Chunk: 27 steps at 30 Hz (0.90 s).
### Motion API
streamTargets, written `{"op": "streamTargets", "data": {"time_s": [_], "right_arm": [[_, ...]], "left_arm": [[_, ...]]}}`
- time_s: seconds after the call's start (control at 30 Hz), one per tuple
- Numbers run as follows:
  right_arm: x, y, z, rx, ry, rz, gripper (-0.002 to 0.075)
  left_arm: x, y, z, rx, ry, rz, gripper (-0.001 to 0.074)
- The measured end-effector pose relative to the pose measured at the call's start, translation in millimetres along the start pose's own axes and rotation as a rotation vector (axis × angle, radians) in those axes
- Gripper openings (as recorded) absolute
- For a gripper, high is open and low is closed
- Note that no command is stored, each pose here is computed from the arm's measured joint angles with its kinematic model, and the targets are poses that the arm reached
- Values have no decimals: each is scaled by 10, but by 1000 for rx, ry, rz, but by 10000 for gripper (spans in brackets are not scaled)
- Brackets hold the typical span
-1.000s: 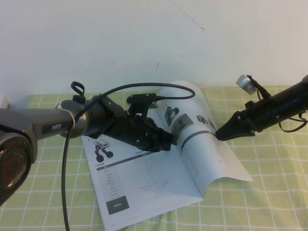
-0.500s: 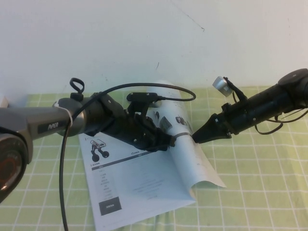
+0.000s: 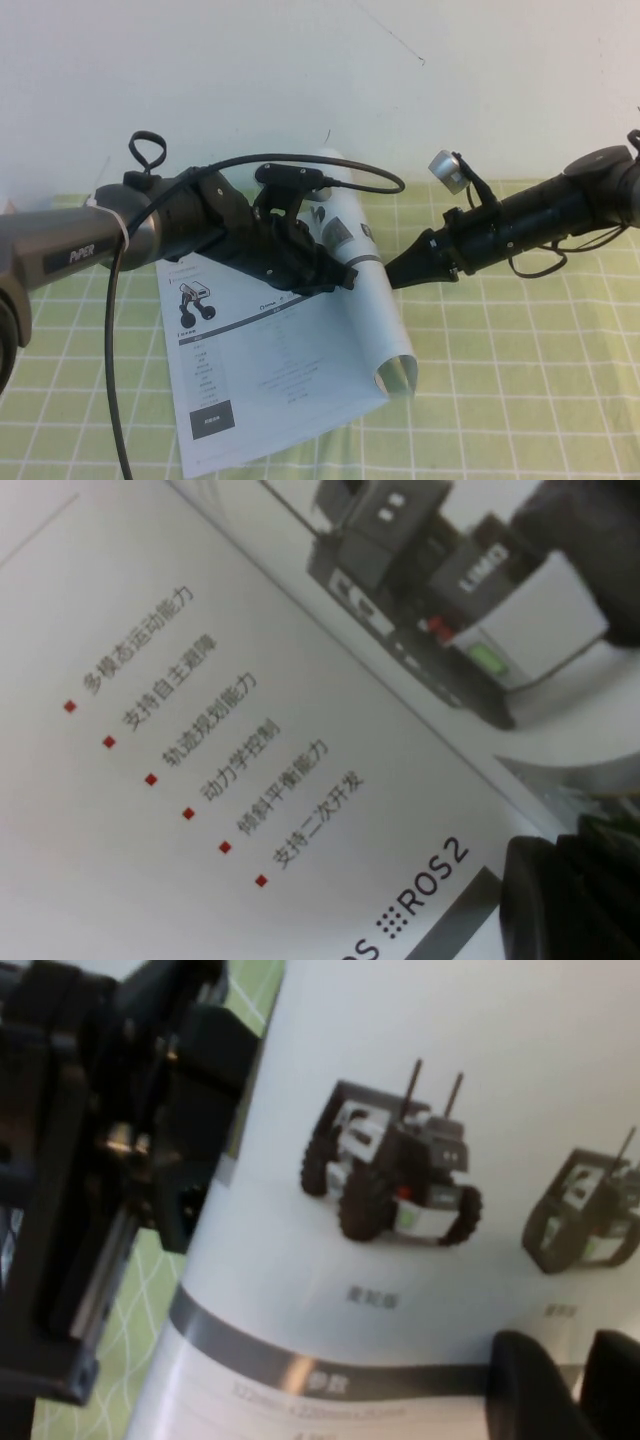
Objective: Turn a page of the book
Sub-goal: Open the closed book
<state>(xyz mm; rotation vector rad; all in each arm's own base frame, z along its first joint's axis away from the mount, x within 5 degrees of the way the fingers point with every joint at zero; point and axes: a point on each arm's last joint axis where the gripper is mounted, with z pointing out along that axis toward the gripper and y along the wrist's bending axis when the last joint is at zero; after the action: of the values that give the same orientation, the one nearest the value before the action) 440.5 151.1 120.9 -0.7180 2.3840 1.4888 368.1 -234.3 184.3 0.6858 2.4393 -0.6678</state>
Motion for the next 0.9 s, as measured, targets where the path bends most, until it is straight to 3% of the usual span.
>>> {"op": "streamTargets", "data": {"time_s": [0.33,0.9], "right_arm": [[-82,146,198,-70,-71,-35,135],[-213,301,150,-109,-163,-49,134]], "left_arm": [[1,3,0,-4,2,3,-2],[108,109,-28,-110,125,11,-2]]}}
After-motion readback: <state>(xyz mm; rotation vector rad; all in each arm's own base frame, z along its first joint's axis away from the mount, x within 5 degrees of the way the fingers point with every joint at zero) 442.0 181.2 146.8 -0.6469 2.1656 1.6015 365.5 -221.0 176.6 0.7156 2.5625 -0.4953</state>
